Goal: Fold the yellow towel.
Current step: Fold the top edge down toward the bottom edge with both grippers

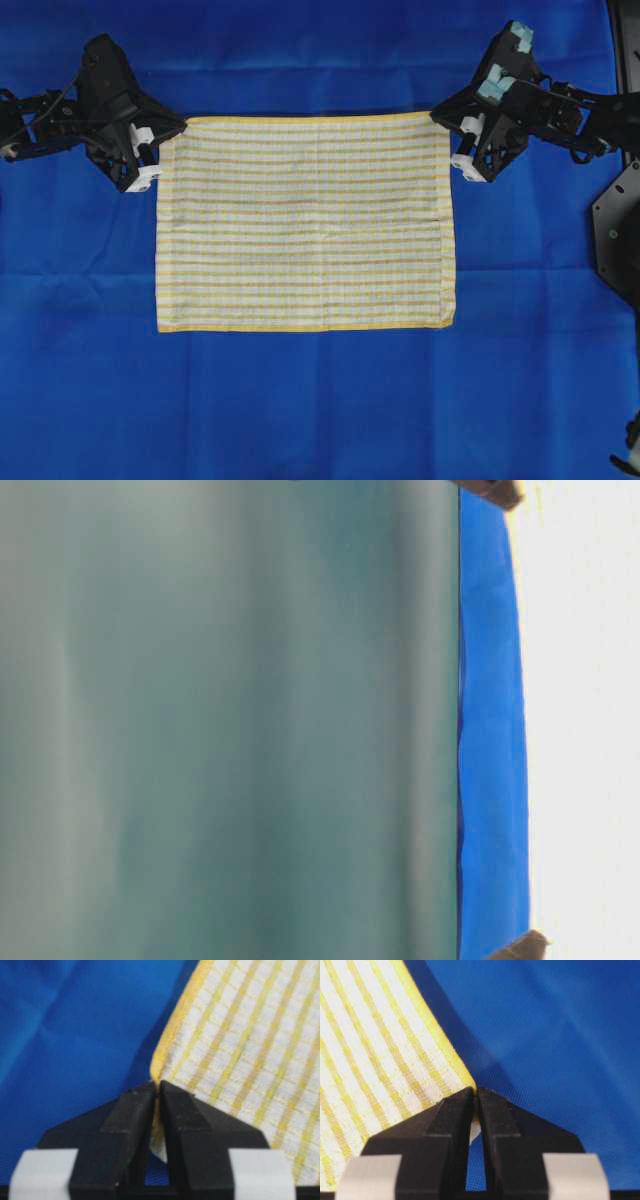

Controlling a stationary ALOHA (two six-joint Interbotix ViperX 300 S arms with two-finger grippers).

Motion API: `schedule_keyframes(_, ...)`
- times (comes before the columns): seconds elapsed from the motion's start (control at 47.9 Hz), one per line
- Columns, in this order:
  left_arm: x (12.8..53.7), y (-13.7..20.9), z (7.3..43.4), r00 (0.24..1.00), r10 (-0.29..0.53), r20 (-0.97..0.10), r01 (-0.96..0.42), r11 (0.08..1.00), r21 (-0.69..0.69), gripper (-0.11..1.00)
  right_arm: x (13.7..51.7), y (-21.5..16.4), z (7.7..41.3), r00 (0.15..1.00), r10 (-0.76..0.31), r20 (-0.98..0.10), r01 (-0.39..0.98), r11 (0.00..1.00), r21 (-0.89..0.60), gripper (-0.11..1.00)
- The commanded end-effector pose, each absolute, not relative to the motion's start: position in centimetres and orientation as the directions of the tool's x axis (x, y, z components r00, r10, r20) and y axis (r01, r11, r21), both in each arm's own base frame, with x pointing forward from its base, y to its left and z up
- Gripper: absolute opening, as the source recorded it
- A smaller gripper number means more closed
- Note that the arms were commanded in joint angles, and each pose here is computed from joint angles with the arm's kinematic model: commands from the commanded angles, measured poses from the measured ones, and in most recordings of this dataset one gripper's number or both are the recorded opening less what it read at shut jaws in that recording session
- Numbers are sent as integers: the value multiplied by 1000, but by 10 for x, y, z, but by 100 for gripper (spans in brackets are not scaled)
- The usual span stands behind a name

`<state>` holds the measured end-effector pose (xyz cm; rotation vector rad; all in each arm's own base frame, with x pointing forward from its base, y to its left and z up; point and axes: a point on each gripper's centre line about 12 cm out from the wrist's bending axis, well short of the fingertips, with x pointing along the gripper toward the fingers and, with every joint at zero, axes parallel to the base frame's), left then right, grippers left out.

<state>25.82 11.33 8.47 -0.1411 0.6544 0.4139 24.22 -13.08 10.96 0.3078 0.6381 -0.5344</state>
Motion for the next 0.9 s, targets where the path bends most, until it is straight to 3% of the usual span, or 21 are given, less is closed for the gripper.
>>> schedule_keyframes(0.0, 263, 115, 104, 744, 341, -575, -413, 911, 6, 3, 245, -134, 125, 701, -394, -595, 559, 822, 113, 4)
schedule_keyframes(0.48, 260, 108, 116, 759, 326, -563, -393, 919, 2, 3, 242, -131, 131, 707, -392, -589, 559, 819, 126, 4)
schedule_keyframes(0.877, 262, 51, 128, 824, 170, -540, -227, 973, -39, 3, 232, -71, 141, 790, -251, -560, 441, 867, 234, 4)
